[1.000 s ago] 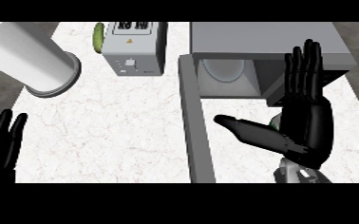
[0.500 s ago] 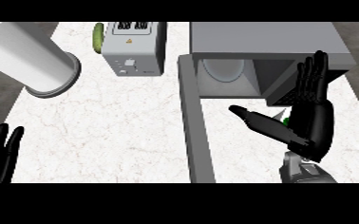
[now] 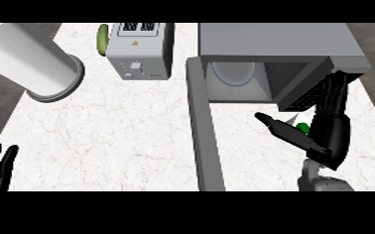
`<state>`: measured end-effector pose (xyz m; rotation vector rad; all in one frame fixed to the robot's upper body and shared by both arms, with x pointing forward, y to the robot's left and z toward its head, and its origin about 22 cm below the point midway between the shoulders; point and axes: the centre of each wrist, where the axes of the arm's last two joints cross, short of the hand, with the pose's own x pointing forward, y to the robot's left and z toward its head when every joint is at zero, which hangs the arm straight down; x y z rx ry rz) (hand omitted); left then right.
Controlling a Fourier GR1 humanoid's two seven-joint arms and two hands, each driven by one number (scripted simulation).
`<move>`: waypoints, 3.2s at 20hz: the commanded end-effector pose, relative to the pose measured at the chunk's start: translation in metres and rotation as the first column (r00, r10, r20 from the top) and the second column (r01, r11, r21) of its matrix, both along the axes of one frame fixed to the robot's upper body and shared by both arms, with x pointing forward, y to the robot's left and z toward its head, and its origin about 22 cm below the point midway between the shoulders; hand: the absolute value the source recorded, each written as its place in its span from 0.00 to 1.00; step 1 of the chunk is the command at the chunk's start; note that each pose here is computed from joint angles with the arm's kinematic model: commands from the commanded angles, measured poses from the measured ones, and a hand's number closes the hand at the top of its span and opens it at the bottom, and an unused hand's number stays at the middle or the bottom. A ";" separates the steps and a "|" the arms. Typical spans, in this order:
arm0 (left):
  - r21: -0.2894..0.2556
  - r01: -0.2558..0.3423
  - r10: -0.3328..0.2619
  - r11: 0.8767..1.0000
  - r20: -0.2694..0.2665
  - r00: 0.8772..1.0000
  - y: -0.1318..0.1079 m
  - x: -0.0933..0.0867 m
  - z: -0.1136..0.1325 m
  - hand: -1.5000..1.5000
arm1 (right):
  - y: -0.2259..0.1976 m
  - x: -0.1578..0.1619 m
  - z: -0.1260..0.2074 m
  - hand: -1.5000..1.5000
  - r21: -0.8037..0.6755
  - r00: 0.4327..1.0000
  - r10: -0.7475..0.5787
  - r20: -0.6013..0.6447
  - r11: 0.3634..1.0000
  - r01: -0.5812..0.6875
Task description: Pick up the milk, place it into the microwave and close the microwave
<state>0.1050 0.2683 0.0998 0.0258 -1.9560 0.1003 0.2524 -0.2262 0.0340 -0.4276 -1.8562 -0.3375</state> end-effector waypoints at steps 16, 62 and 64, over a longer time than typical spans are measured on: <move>0.000 0.009 -0.009 1.000 0.019 1.000 0.014 -0.013 -0.008 0.00 | -0.052 -0.051 -0.093 0.00 0.001 0.994 -0.065 -0.091 0.998 0.066; -0.027 0.016 -0.016 1.000 -0.003 1.000 0.004 -0.027 0.007 0.00 | -0.098 -0.003 -0.170 1.00 -0.093 0.999 -0.049 0.013 0.994 0.050; -0.032 0.010 -0.010 0.999 -0.005 1.000 0.011 -0.022 -0.006 0.00 | -0.093 -0.001 -0.164 1.00 -0.002 0.998 -0.017 0.066 1.000 0.017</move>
